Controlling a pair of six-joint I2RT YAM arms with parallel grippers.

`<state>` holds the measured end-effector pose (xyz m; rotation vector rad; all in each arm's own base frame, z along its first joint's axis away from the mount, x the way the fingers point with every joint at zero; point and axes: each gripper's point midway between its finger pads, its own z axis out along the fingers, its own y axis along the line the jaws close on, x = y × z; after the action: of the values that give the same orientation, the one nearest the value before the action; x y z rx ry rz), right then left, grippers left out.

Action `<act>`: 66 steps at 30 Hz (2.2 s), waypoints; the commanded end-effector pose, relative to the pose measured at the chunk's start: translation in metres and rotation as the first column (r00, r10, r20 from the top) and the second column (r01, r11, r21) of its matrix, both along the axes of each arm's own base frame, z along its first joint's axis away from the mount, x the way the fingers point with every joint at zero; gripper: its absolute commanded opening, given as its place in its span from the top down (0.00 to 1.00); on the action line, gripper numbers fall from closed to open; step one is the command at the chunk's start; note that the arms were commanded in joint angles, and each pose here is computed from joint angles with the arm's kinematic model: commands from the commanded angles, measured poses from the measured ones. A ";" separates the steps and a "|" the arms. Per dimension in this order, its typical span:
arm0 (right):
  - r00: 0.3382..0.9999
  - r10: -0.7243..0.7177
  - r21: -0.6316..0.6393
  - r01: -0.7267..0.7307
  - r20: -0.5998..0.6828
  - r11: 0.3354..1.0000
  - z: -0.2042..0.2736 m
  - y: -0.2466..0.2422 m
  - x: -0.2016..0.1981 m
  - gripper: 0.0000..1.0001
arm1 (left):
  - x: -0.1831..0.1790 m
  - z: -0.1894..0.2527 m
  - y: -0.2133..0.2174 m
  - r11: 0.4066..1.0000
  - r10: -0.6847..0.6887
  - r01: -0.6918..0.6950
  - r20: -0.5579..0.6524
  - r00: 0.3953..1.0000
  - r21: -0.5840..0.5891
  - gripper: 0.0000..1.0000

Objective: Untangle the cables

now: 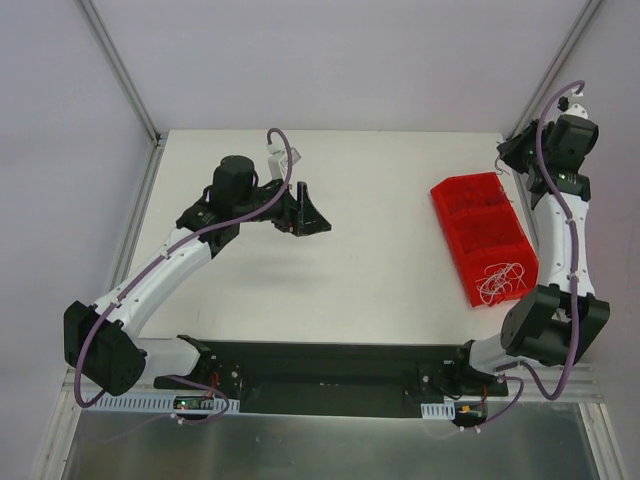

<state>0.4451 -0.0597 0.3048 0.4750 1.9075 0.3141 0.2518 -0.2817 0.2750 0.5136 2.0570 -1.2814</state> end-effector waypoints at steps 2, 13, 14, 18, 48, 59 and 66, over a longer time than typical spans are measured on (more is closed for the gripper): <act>0.968 0.103 0.046 -0.117 0.230 0.992 0.076 0.034 -0.011 1.00 | -0.001 0.007 0.003 1.000 -0.016 0.016 0.030 0.999 -0.015 0.29; 0.943 0.079 -0.105 -0.047 0.323 0.993 0.158 0.034 -0.034 1.00 | -0.003 0.011 0.005 0.999 -0.017 0.018 0.035 0.999 -0.027 0.29; 0.946 0.077 -0.104 -0.047 0.314 0.993 0.154 0.034 -0.033 1.00 | -0.003 0.011 0.005 0.999 -0.016 0.017 0.038 0.999 -0.028 0.29; 0.955 0.059 -0.101 -0.031 0.290 0.994 0.138 0.030 -0.029 1.00 | -0.003 0.010 0.006 1.000 -0.015 0.016 0.038 0.999 -0.026 0.29; 0.967 -0.170 0.298 0.221 -0.188 0.928 -0.116 -0.005 0.046 1.00 | 0.000 0.001 0.009 1.000 -0.011 0.012 0.020 1.000 -0.018 0.29; 0.831 -0.338 -0.010 0.372 -0.443 0.928 -0.203 -0.035 0.035 1.00 | 0.000 0.005 0.010 1.000 -0.008 0.009 0.025 1.000 -0.024 0.29; 0.845 -0.265 -0.096 0.250 -0.465 0.964 -0.193 -0.031 0.047 1.00 | -0.007 0.015 0.012 0.999 -0.004 0.005 0.026 1.000 -0.045 0.29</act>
<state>0.4869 -0.0847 0.0823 0.9704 2.2656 0.0676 0.2538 -0.2729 0.2672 0.4884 2.0771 -1.2876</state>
